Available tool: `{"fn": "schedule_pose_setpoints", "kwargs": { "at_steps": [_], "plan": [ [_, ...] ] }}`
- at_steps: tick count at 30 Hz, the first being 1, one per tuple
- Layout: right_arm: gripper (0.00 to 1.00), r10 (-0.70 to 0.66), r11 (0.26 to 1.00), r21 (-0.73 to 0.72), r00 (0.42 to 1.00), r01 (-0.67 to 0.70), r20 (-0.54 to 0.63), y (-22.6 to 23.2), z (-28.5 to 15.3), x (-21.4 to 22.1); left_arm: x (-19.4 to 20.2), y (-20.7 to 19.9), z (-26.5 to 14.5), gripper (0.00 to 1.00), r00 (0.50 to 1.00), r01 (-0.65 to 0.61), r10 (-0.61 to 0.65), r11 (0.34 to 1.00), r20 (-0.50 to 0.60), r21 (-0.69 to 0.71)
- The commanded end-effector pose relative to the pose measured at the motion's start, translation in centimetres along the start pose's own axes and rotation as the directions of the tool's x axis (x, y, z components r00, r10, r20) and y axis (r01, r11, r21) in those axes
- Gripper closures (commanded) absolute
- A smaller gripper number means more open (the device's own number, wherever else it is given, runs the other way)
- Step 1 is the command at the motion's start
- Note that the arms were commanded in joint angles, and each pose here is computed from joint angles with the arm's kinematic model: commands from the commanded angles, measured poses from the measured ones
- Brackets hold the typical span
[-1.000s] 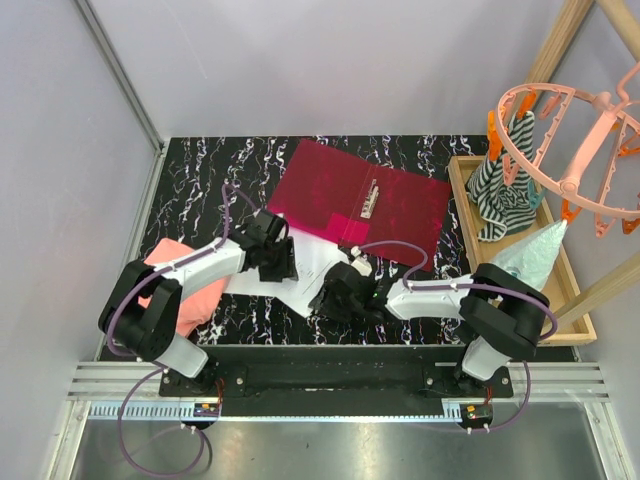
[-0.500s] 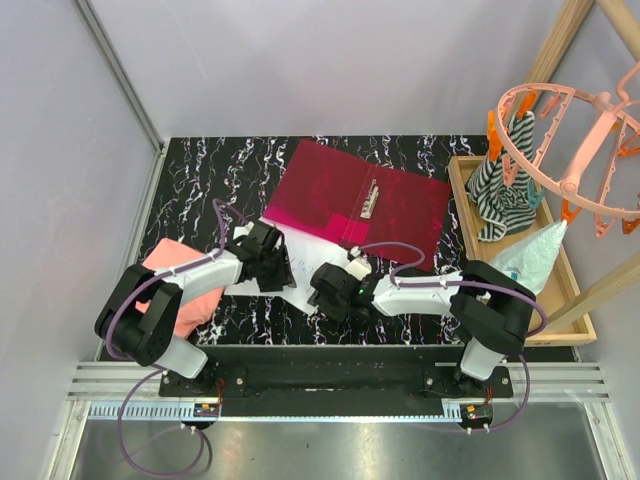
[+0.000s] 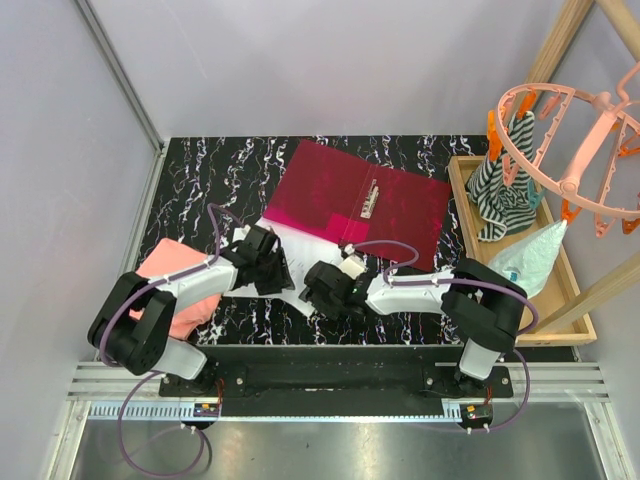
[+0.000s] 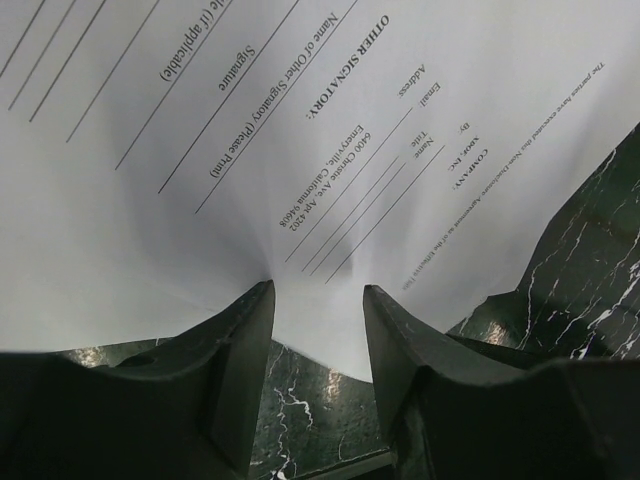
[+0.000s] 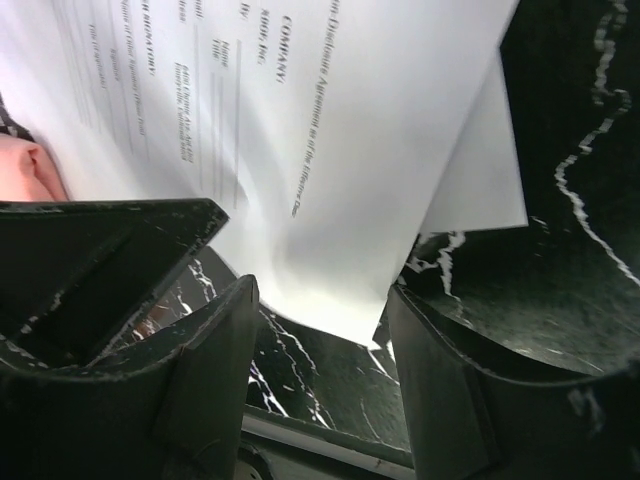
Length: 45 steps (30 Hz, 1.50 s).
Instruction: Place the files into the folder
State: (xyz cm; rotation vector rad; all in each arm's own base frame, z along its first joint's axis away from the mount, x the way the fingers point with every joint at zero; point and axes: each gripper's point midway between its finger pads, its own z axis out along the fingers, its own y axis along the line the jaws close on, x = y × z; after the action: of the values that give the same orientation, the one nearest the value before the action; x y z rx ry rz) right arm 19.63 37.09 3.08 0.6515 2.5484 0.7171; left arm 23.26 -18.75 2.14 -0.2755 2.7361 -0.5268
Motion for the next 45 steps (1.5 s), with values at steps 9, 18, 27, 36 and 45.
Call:
{"fn": "schedule_pose_setpoints", "kwargs": {
  "at_steps": [9,18,27,36,45],
  "plan": [
    [0.3,0.006,0.963,-0.271,0.999,0.003,0.033,4.4,-0.5,-0.3,1.7,2.1,-0.7,0.53,1.0,0.006,-0.008,0.999,-0.03,-0.046],
    [0.27,-0.058,0.921,-0.376,0.99,0.104,0.131,6.2,-2.1,-1.9,1.7,2.1,-1.3,0.53,1.0,-0.001,0.0,0.999,-0.021,-0.043],
    [0.25,-0.115,0.929,-0.328,0.975,0.173,0.189,4.9,-2.2,-3.2,1.8,2.2,-1.5,0.53,1.0,-0.004,0.003,0.999,-0.02,-0.045],
    [0.29,-0.168,0.916,-0.332,0.966,0.227,0.197,5.4,-2.1,-3.8,1.5,1.9,-1.9,0.53,1.0,-0.012,0.012,0.999,-0.011,-0.034],
    [0.92,-0.303,0.894,-0.267,0.925,0.359,0.227,5.9,-1.9,-4.3,-3.4,-1.5,-8.8,0.31,0.978,-0.084,0.075,0.996,0.195,0.041]
  ]
}}
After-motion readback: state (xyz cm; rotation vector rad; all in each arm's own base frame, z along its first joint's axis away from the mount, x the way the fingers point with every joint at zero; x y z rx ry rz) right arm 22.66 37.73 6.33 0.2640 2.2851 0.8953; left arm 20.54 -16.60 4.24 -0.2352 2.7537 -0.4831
